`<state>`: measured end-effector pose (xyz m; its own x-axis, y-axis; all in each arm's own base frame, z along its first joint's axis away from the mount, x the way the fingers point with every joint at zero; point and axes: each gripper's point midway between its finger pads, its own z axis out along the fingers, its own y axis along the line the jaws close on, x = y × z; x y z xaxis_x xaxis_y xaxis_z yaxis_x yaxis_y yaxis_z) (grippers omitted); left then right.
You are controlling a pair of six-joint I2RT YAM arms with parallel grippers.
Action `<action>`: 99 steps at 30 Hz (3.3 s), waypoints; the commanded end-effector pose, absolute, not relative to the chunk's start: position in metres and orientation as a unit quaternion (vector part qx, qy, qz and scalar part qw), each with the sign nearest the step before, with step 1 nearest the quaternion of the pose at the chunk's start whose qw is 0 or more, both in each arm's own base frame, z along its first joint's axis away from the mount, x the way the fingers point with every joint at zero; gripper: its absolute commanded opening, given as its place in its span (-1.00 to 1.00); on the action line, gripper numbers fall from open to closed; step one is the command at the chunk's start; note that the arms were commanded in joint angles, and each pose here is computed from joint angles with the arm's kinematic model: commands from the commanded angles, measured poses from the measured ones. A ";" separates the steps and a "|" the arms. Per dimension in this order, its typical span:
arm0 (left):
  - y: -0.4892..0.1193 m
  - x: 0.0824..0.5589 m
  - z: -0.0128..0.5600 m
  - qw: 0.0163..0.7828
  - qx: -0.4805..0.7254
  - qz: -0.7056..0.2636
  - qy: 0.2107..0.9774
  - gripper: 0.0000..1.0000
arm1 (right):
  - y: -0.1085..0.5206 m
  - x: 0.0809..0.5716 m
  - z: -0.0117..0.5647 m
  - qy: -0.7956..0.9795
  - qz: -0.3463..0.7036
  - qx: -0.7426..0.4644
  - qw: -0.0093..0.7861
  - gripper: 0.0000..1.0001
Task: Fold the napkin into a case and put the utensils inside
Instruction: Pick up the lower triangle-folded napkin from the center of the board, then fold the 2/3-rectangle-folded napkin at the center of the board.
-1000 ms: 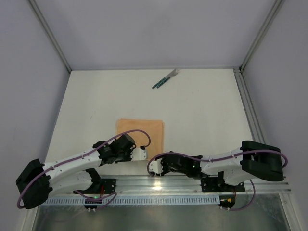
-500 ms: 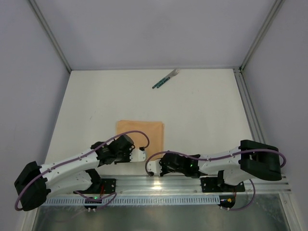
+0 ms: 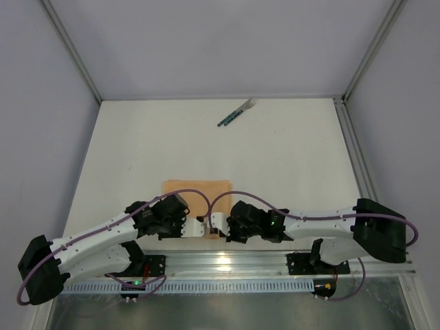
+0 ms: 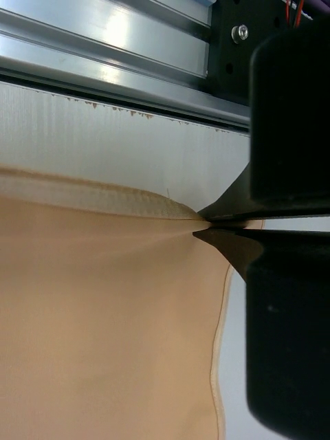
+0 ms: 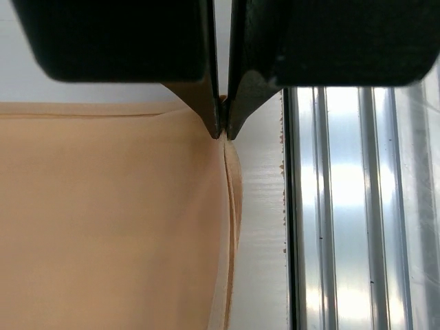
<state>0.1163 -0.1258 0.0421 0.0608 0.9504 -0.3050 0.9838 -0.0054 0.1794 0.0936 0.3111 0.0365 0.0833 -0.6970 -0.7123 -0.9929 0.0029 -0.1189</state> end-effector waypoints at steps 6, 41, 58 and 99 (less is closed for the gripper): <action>-0.127 0.130 0.059 0.179 0.738 -0.043 0.649 -1.00 | 0.309 0.112 0.081 0.677 0.392 -0.548 0.295 -0.93; -0.141 0.195 0.046 0.158 0.691 -0.131 0.693 -0.01 | 0.317 0.177 0.050 0.753 0.491 -0.397 0.183 -0.93; -0.195 0.182 0.047 0.291 0.694 -0.056 0.656 0.65 | 0.318 0.185 0.040 0.772 0.504 -0.348 0.169 -0.92; -0.183 0.158 0.048 0.244 0.682 -0.092 0.683 -1.00 | 0.294 0.153 0.107 0.591 0.355 -0.514 0.510 0.29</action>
